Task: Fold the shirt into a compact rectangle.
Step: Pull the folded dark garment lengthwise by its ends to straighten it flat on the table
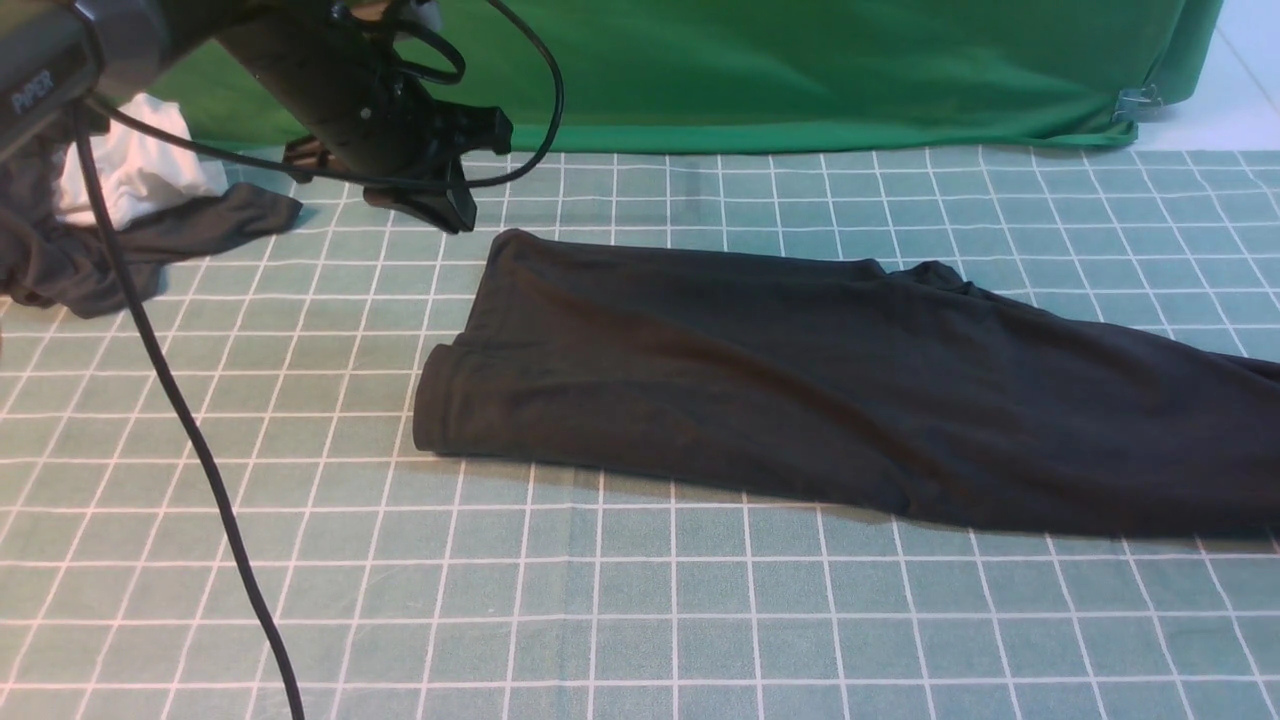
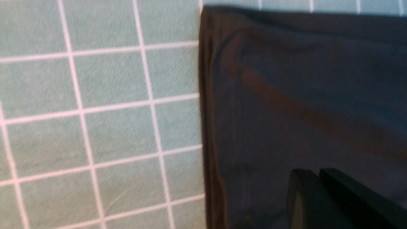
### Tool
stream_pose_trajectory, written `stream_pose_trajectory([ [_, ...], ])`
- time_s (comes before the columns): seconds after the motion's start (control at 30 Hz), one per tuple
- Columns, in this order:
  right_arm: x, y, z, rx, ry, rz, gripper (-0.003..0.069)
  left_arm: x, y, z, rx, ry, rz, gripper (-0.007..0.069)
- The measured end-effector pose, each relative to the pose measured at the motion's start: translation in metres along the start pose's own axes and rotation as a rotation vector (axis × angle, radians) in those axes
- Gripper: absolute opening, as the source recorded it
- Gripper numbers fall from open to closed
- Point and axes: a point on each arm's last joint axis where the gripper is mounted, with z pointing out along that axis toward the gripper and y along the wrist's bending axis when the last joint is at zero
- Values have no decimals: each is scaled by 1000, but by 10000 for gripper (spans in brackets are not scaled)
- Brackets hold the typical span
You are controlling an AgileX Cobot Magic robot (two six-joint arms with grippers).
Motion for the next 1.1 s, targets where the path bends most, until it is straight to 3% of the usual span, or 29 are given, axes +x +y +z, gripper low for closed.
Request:
stream_pose_trajectory([
  [0.17,20,-17,17,-26,47,91,479,1,2,0,-25,8,13,12],
  [0.33,21,-14,34,-66,-14,111,460,-1,2,0,-26,-8,13,12],
  [0.43,18,-9,39,-83,-75,68,333,-1,2,0,-26,-13,13,12],
  [0.53,14,-7,39,-82,-113,21,113,-1,2,0,-26,-13,14,12],
  [0.63,13,-9,38,-78,-127,6,40,-1,2,0,-26,-13,14,12],
  [0.97,1,-34,24,-39,-198,39,45,8,1,-14,-14,71,-15,12],
  [1.03,0,-35,27,-28,-193,33,73,9,1,-15,-13,85,-17,12],
  [1.1,-2,-37,38,-17,-175,29,172,14,2,-11,-11,112,-34,12],
])
